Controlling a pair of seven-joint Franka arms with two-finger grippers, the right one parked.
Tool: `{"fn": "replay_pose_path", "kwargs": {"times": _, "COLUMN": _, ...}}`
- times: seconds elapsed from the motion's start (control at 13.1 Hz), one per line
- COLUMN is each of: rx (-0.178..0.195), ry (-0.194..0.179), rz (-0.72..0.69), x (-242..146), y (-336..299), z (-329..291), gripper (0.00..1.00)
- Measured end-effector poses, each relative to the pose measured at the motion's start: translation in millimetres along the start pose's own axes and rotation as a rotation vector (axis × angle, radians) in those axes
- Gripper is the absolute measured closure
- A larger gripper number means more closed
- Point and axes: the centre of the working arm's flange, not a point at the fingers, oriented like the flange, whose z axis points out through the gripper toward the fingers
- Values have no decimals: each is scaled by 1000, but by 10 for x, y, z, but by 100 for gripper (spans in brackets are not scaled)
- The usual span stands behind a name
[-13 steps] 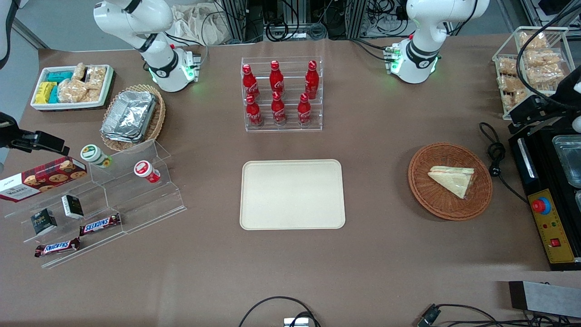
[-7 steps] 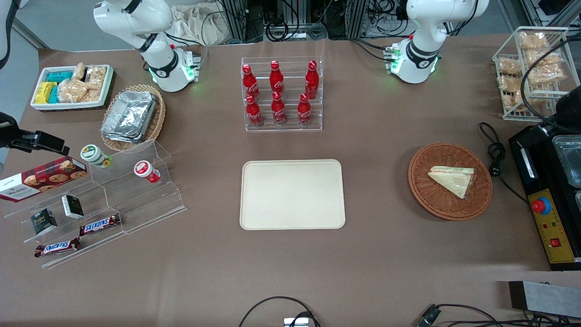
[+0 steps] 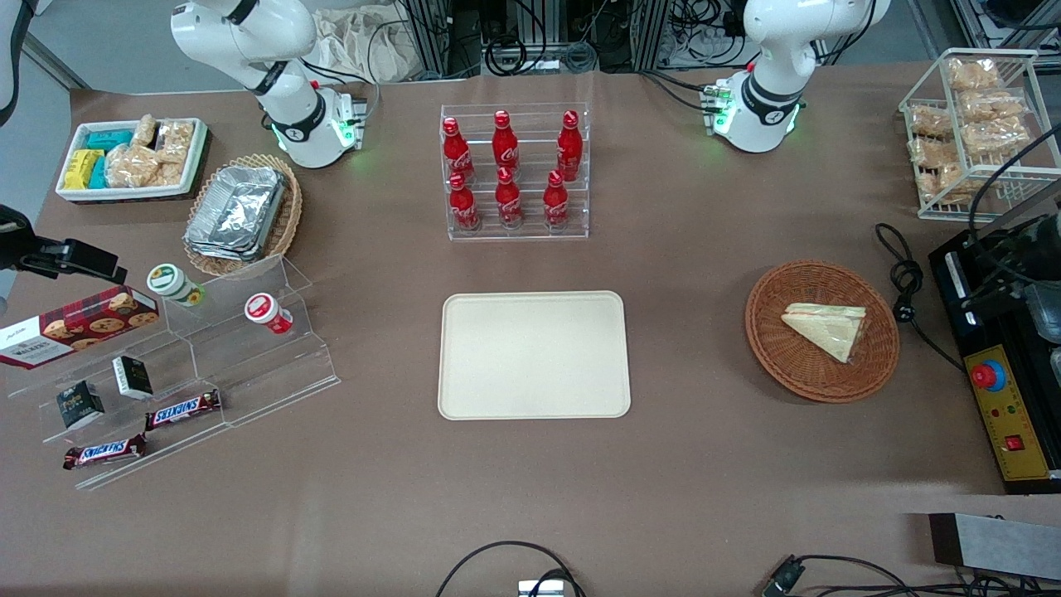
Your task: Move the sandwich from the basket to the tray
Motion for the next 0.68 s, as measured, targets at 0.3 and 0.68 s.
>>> {"fn": "replay_pose_path", "kwargs": {"times": 0.3, "rx": -46, "ry": 50, "rz": -55, "x": -141, "y": -151, "z": 722, "gripper": 0}}
{"fn": "replay_pose_path", "kwargs": {"times": 0.68, "rx": -87, "ry": 92, "rz": -74, "x": -310, "y": -251, "z": 1284, "gripper": 0}}
